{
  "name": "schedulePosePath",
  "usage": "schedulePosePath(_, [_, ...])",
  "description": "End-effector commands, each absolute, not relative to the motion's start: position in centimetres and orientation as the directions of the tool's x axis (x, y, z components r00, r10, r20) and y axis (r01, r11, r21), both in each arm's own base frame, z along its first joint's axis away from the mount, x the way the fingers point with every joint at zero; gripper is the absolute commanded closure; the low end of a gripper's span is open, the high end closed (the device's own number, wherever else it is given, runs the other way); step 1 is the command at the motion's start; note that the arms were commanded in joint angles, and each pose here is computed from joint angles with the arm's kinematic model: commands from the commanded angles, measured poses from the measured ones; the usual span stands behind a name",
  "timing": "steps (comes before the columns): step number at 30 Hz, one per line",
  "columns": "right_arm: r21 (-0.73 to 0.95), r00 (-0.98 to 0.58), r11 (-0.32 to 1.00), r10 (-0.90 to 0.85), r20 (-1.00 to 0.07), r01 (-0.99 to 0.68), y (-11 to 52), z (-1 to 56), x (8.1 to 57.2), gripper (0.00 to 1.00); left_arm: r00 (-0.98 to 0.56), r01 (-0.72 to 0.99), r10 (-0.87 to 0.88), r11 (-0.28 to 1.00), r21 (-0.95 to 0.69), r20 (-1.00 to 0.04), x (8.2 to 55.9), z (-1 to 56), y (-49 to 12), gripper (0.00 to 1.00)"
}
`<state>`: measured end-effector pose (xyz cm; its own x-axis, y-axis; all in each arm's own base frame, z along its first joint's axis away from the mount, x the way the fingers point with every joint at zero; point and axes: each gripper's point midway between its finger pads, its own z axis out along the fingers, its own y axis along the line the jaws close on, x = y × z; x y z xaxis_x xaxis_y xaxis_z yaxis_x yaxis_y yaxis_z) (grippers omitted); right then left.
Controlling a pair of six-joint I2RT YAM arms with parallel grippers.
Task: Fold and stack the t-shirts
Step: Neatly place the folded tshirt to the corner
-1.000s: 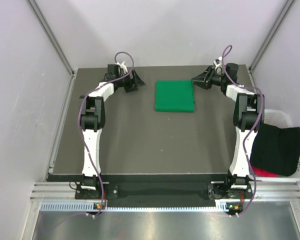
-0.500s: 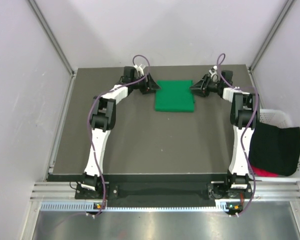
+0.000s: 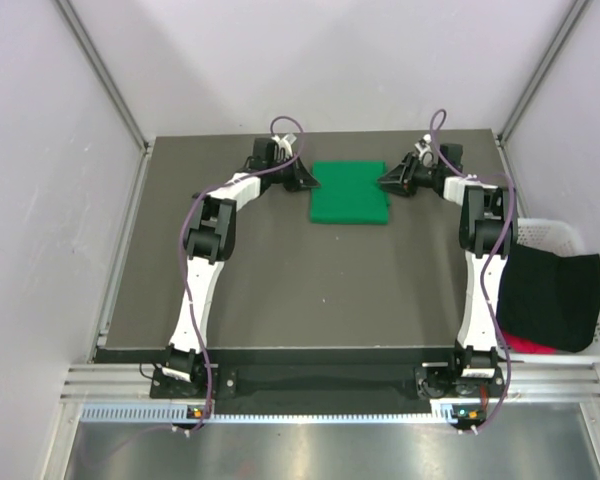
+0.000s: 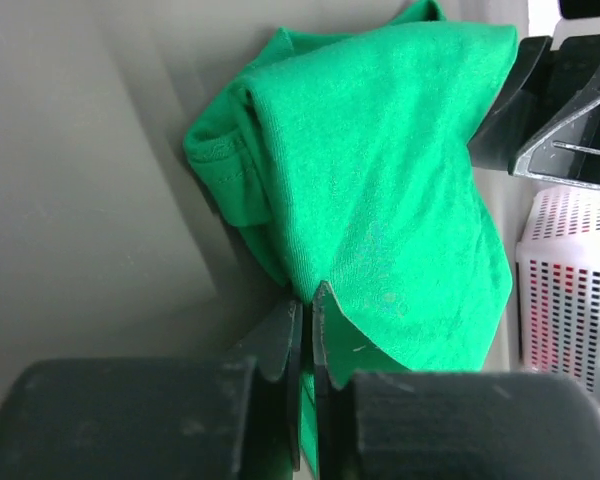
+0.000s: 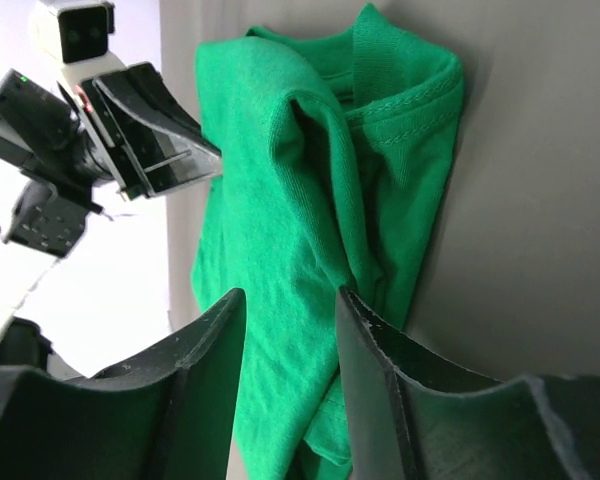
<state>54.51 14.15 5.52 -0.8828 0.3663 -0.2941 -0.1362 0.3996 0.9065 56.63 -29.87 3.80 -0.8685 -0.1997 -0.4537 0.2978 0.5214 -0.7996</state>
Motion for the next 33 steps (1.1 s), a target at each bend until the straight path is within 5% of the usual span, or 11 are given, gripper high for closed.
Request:
schedulePosePath(1, [0.853,-0.836,0.43,0.316,-0.449,-0.295,14.5,8.8,55.3,0.59,-0.879,0.283,-0.17,0.568,-0.773,-0.446,56.0,2.0,-29.7,1.0])
schedulePosePath(8, [0.678,-0.724,0.538,0.17,-0.669,-0.501,11.9,15.4,50.8,0.59,-0.84,0.377,-0.052,0.659,-0.651,-0.54,55.4,4.3,-25.5,1.0])
schedulePosePath(13, [0.475,-0.591,0.615,0.019,-0.806,-0.629,9.7,19.0,47.3,0.58,-0.884,0.334,0.038,0.75,-0.571,-0.467,53.3,3.6,-18.6,1.0])
schedulePosePath(22, [0.402,-0.55,0.653,-0.027,-0.834,-0.642,8.6,20.9,42.7,0.58,-0.866,0.338,0.126,0.861,-0.38,-0.484,51.5,5.9,-8.4,1.0])
schedulePosePath(33, [0.35,-0.518,0.66,-0.069,-0.853,-0.664,8.9,23.2,38.8,0.58,-0.908,0.378,0.295,0.883,-0.278,-0.298,39.4,6.5,-1.6,1.0])
